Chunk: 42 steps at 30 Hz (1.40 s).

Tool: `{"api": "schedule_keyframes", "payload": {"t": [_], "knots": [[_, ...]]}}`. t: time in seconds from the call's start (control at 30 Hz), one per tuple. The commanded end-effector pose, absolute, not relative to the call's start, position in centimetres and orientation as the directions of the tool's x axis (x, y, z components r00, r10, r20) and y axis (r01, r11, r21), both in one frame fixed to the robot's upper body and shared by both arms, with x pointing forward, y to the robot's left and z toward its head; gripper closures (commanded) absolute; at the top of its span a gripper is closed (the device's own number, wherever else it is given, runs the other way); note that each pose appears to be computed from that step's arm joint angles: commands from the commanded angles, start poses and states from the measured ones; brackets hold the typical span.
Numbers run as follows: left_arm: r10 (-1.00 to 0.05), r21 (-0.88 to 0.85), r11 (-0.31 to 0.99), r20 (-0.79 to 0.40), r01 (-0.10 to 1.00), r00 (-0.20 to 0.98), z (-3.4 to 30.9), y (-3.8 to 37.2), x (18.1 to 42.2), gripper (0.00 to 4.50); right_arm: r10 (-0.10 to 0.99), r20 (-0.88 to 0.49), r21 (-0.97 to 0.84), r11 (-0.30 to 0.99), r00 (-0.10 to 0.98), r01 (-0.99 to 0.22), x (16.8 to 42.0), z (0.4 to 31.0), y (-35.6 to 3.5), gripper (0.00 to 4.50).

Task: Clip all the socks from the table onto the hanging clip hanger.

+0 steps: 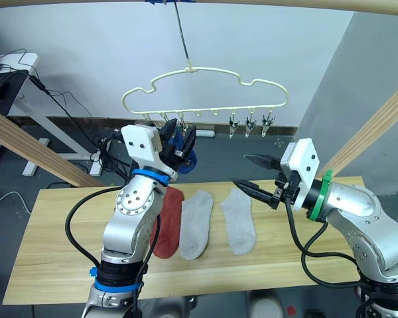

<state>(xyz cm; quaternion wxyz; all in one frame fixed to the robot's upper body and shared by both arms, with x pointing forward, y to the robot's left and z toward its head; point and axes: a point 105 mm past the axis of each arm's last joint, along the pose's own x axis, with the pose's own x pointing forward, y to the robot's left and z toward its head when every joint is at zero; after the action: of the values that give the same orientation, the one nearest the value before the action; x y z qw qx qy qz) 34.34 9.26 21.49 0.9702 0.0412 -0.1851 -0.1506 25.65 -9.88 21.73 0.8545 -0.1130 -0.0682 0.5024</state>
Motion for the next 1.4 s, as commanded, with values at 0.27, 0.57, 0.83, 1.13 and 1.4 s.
{"api": "schedule_keyframes", "payload": {"t": [0.27,0.57,0.83,1.13,1.4], "knots": [[-0.311,0.163,0.950,0.422,0.266,0.852,23.0,9.0,33.0,2.12,0.883,0.012,-0.297,0.451,0.470,-0.841,24.8,22.2,-9.7,1.45],[-0.305,0.137,0.952,0.447,0.273,0.841,22.9,9.3,30.6,2.12,0.883,0.002,-0.296,0.449,0.470,-0.843,24.7,22.0,-9.8,1.45],[-0.368,0.152,0.930,0.360,0.335,0.858,20.6,8.8,30.4,2.12,0.883,-0.002,-0.294,0.448,0.470,-0.844,24.7,21.9,-9.9,1.45],[-0.330,0.149,0.944,0.353,0.296,0.875,20.5,9.6,32.3,2.12,0.879,-0.006,-0.299,0.453,0.476,-0.840,24.8,22.0,-10.0,1.45],[-0.327,0.145,0.945,0.354,0.294,0.876,20.6,9.6,32.6,2.12,0.877,-0.002,-0.300,0.458,0.481,-0.837,24.8,22.0,-9.9,1.45]]}}
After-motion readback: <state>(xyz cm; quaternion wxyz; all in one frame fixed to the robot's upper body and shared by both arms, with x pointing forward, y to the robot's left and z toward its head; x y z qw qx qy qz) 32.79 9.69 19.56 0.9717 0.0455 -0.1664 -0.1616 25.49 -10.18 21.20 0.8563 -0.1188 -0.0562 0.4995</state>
